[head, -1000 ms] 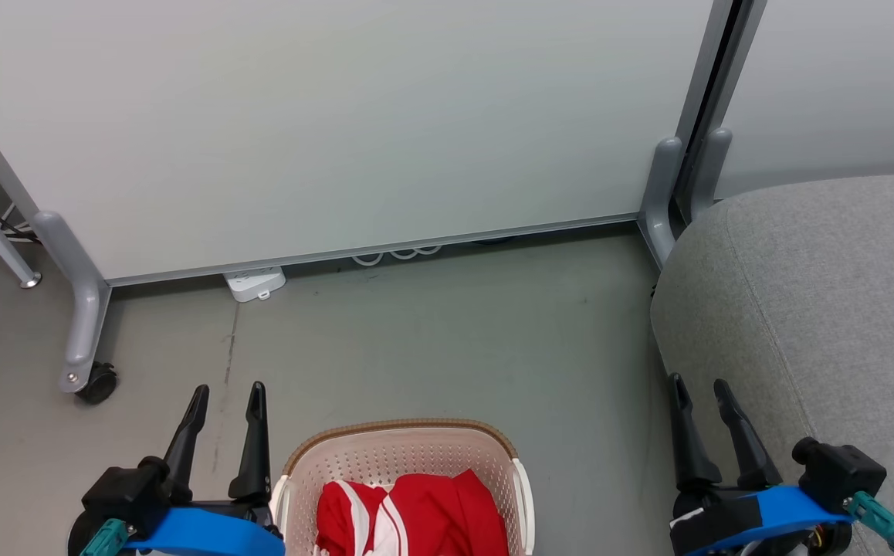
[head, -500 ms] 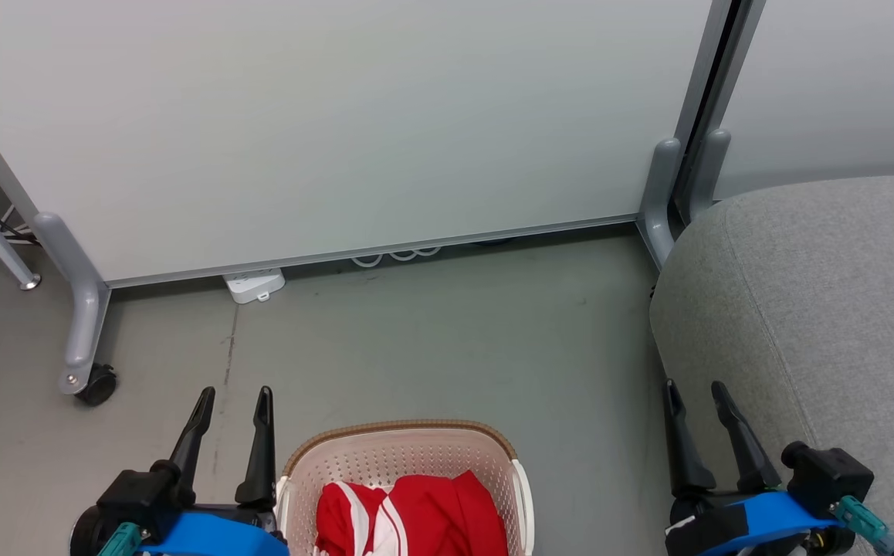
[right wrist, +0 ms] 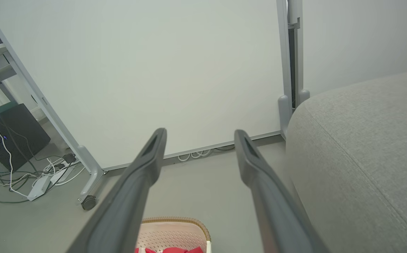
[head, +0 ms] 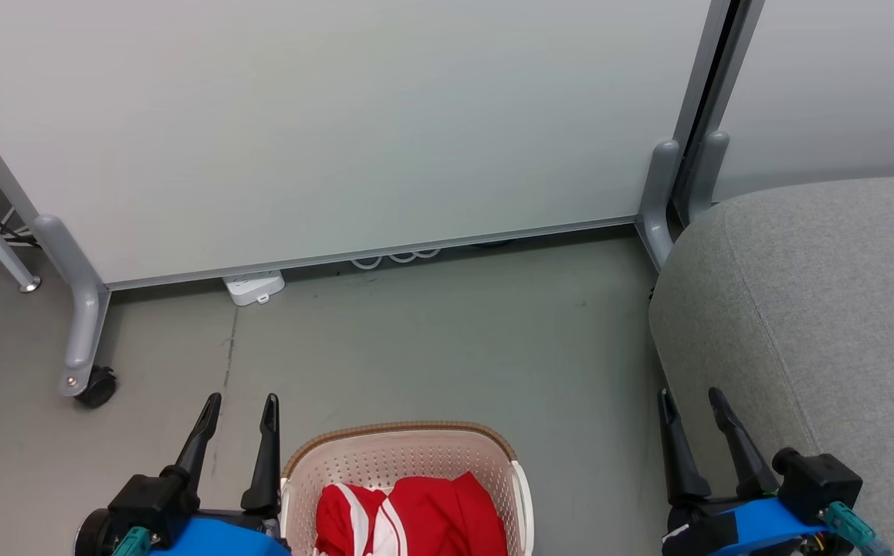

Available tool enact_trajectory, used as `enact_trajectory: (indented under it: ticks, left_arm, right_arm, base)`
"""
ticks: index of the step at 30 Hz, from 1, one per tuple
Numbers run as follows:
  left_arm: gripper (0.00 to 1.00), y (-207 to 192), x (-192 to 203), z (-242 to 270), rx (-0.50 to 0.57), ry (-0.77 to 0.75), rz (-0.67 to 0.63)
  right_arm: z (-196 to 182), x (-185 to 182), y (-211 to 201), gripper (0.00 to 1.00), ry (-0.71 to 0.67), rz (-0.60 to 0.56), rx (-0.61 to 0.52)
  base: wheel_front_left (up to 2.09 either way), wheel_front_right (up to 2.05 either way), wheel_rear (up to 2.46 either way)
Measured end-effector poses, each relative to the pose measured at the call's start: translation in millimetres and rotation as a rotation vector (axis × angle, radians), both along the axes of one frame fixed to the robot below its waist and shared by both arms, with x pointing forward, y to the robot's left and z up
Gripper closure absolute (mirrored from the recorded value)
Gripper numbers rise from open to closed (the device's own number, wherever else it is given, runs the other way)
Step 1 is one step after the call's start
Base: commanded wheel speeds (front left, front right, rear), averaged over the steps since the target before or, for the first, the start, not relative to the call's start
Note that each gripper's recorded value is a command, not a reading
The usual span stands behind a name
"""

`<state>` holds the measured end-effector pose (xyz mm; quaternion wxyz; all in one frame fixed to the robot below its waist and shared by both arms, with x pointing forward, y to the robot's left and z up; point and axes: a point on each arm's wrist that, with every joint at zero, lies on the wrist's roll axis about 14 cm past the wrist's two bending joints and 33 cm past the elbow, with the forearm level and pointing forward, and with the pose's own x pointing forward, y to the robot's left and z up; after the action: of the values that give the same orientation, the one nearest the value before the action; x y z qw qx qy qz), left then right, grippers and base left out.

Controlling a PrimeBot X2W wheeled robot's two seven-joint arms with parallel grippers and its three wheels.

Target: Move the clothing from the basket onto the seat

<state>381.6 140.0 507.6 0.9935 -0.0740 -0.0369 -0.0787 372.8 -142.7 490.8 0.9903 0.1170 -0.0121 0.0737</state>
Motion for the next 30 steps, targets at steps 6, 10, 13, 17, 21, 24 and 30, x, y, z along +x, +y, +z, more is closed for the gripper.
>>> enact_trajectory:
  ticks: [6,10,13,17,21,24,30]
  left_arm:
    - [0.0,-0.2,-0.2,-5.0,-0.004,0.016,0.0]
    - [0.0,0.2,0.5,-6.8,-0.013,0.024,0.002]
    - [0.0,0.5,0.7,-7.6,-0.015,0.027,0.003]
    - [0.0,0.9,0.4,-9.2,-0.016,0.032,0.004]
    - [0.0,-0.4,1.4,-11.4,-0.018,0.039,0.0]
    - [0.0,-8.1,4.9,-13.8,-0.011,0.047,-0.028]
    - [0.0,-34.8,20.7,-22.0,0.03,0.071,-0.119]
  right_arm:
    - [-5.5,-0.6,-1.9,0.0,0.017,-0.005,-0.001]
    - [-7.1,0.1,-2.3,0.0,0.023,-0.007,-0.001]
    - [-8.0,0.2,-2.5,0.0,0.026,-0.007,0.0]
    - [-8.9,0.2,-2.5,0.0,0.029,-0.007,0.001]
    - [-9.8,0.8,-2.6,0.0,0.032,-0.008,0.002]
    - [-11.1,2.3,-2.6,0.0,0.036,-0.008,0.002]
    - [-15.7,8.2,-3.7,0.0,0.049,-0.011,0.002]
  base:
    - [0.0,0.0,0.0]
    - [0.0,0.0,0.0]
    - [0.0,0.0,0.0]
    - [0.0,0.0,0.0]
    - [0.0,0.0,0.0]
    - [0.0,0.0,0.0]
    - [0.0,0.0,0.0]
